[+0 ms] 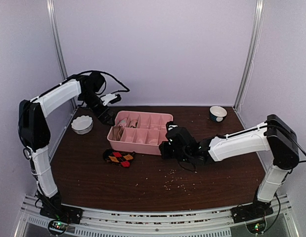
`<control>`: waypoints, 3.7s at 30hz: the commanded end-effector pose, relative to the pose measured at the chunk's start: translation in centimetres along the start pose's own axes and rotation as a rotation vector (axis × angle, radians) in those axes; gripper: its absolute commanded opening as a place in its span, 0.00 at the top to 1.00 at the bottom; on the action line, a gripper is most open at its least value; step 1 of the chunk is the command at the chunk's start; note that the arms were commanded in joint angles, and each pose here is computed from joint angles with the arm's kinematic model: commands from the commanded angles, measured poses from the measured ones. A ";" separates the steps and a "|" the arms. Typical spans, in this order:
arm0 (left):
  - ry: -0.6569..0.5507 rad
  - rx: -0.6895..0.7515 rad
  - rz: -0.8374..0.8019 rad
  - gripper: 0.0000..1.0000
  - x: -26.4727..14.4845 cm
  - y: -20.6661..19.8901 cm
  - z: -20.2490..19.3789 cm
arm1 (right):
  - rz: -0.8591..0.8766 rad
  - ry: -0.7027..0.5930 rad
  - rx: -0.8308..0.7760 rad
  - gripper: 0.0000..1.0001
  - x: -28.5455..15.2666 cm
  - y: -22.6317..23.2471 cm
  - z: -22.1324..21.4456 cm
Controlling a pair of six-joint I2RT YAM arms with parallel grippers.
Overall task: Roll the socks
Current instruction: Place the sock in the storage box, then move the storage box to the center of the board, then move the sock to the center of the board, then pick up the sock from the center of the board.
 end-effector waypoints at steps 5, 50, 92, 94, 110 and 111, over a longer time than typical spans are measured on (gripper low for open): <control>0.089 0.073 -0.213 0.02 3.5 -1.9 -7.1 | -0.035 0.105 -0.072 0.77 2.9 -0.1 0.4; -0.057 -0.555 0.439 0.02 -12.6 7.0 -26.5 | 0.207 0.228 -0.439 0.69 12.5 17.6 -4.3; -0.096 -0.289 -0.182 0.02 -10.3 -2.3 -25.8 | 0.212 0.217 -0.423 0.57 12.7 16.4 -4.8; -0.087 -0.290 -0.188 0.02 -10.1 -2.1 -25.6 | 0.219 0.248 -0.417 0.59 13.3 16.0 -5.6; -0.062 -0.233 -0.224 0.02 -8.3 -1.9 -24.4 | 0.407 0.087 -0.198 1.00 7.3 15.3 -1.0; -0.057 -0.218 -0.220 0.02 -8.1 -1.8 -24.1 | 0.452 0.071 -0.167 1.00 6.3 15.4 -0.6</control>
Point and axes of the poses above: each gripper's point midway between its finger pads, its own x axis out along the fingers, its own y axis along the line the jaws close on, z = x × y, the point moved 9 cm from there along -x, back along the fingers
